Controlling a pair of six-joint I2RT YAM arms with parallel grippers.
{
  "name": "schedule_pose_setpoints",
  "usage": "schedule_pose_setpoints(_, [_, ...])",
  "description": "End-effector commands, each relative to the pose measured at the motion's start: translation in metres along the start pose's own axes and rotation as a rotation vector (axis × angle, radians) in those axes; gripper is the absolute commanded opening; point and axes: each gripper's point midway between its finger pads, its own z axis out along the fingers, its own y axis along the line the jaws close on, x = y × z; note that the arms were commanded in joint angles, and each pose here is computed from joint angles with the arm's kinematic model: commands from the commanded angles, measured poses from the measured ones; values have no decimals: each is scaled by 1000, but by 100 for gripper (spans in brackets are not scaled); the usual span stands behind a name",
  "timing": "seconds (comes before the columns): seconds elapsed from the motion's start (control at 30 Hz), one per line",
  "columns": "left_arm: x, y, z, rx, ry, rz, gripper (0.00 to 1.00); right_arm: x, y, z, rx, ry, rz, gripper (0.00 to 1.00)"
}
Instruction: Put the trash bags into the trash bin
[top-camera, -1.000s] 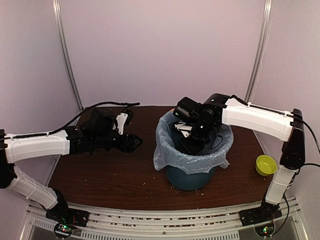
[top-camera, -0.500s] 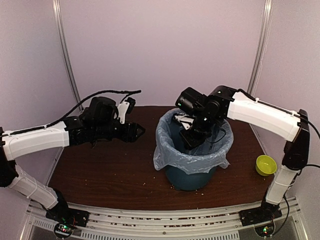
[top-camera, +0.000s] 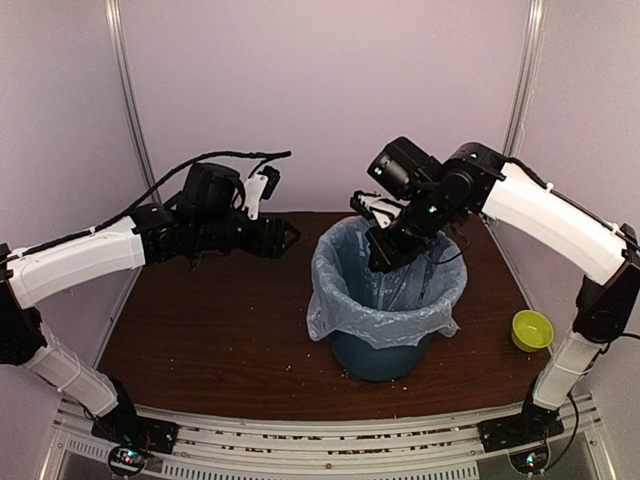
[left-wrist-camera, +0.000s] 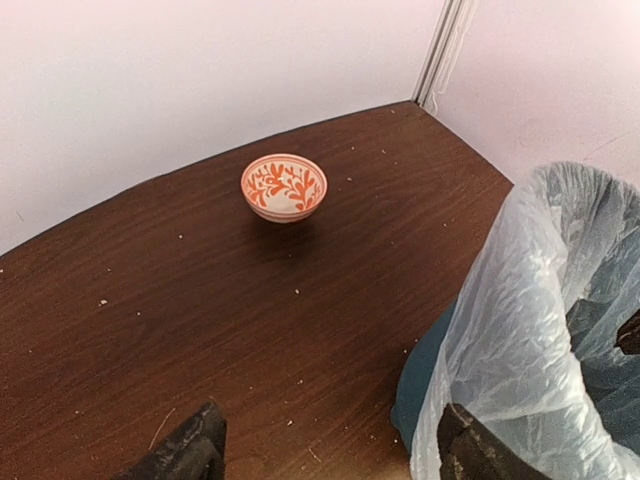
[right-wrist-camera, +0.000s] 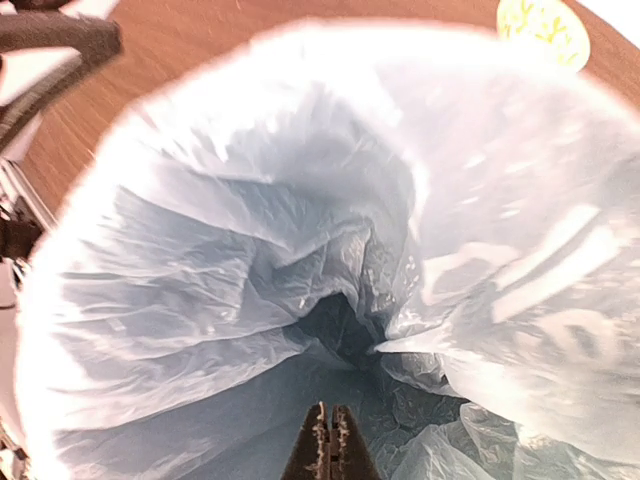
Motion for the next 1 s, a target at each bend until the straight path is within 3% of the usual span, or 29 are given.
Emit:
schedule_pose_setpoints(0.0, [-25, 0, -3, -16, -29, 19, 75, -14, -9, -39, -39, -85, 81, 0])
schedule_pose_setpoints(0.2, [-46, -9, -9, 15, -39, 44, 79, -28, -38, -79, -66, -209, 215, 0])
schedule_pose_setpoints(0.23, [-49, -8, -10, 8, -43, 44, 83, -27, -46, -88, -58, -238, 236, 1])
schedule_pose_setpoints(0.27, [-50, -9, -11, 11, -45, 47, 96, -26, -55, -93, -43, -255, 257, 4])
schedule_pose_setpoints(0.33, [-51, -11, -11, 18, -45, 53, 98, -19, -73, -99, -8, -283, 305, 17])
schedule_pose_setpoints(0.43, [-49, -12, -12, 27, -36, 55, 98, -8, -95, -111, 34, -325, 369, 44])
schedule_pose_setpoints(0.6, [-38, -22, -23, 100, -14, 90, 98, 22, -117, -132, 101, -378, 427, 70])
schedule_pose_setpoints(0.73, [-16, -24, -37, 140, 11, 117, 96, 59, -121, -134, 108, -371, 449, 78])
schedule_pose_setpoints(0.97, [14, -21, -49, 158, 48, 139, 95, 113, -112, -118, 26, -303, 500, 82])
